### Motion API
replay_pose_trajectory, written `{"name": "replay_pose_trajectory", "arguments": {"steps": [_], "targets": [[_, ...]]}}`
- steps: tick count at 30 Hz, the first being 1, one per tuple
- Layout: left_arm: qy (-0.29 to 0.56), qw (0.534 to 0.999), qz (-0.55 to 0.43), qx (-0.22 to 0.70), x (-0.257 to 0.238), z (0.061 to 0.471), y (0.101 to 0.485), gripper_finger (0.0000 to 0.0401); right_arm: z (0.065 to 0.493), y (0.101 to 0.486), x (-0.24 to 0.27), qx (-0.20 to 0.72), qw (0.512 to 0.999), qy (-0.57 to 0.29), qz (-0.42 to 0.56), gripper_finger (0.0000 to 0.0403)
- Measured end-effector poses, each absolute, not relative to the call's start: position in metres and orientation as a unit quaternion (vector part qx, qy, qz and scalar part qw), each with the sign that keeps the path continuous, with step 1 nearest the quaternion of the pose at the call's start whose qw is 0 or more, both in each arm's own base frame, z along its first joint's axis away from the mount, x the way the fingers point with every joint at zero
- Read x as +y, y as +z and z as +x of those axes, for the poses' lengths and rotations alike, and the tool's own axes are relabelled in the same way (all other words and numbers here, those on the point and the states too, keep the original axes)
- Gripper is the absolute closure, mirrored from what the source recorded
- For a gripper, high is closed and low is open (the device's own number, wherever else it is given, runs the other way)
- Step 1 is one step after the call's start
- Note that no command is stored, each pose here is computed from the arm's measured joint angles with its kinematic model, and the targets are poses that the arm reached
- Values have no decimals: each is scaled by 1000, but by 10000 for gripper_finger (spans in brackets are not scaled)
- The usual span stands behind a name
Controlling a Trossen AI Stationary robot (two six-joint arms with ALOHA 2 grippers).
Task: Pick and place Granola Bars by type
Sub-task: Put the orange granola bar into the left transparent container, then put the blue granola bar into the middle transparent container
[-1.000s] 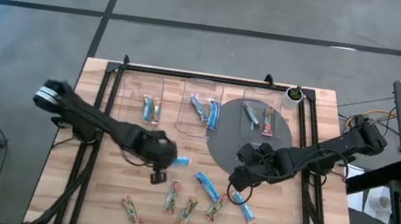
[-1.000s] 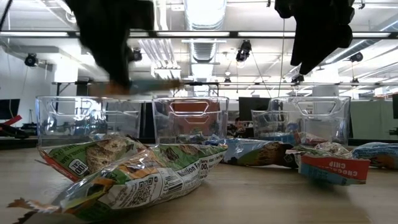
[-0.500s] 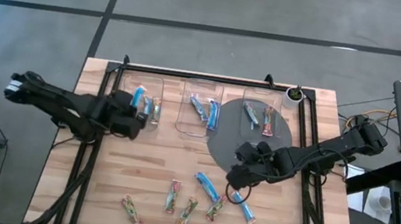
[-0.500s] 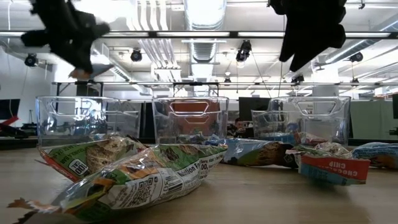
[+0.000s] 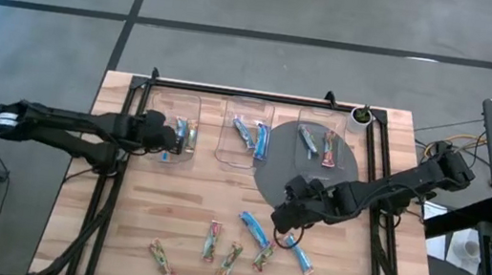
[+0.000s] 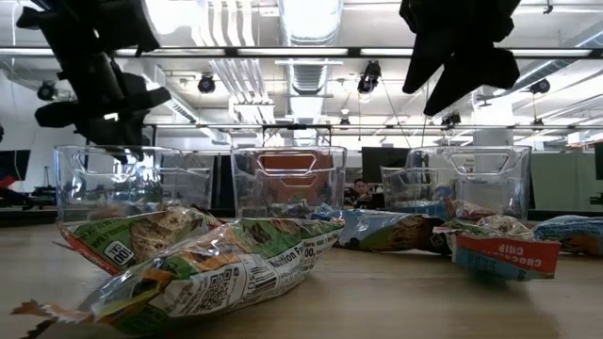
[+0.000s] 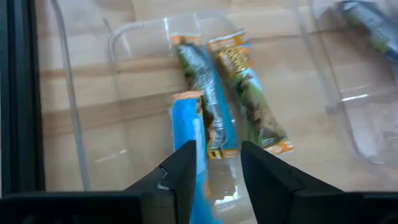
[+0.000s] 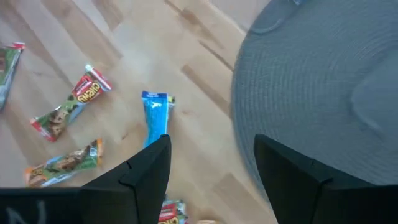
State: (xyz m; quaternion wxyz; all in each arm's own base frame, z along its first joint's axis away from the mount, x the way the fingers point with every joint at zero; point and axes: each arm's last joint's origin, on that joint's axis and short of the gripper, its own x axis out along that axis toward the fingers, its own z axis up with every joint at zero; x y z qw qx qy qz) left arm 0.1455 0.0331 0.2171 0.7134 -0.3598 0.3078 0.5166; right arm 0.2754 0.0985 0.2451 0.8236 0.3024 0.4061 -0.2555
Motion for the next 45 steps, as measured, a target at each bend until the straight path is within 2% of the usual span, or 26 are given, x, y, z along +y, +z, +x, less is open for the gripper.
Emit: {"name": "replay_pose_trajectory", "arguments": {"steps": [7,15,19,29,38,41,45], "targets": [[498,736,-353,292,34,151,241,256,283,228,104,398,827,-211,337,184],[401,813,-346,242,15,161,307,254,311,198,131,434,827,-179,311,184],[391,828,-335,220,7,159,326,254,325,180,144,450,815,-194,309,184],[414,811,-309,275,5,148,314,254,345,149,147,483,778,-220,334,184],[411,816,-267,308,5,145,297,254,365,126,150,493,751,-262,353,188],[404,821,-245,320,5,144,294,254,371,129,150,494,741,-279,359,213],[398,826,-217,334,5,141,288,254,377,136,144,489,735,-295,365,275]]}}
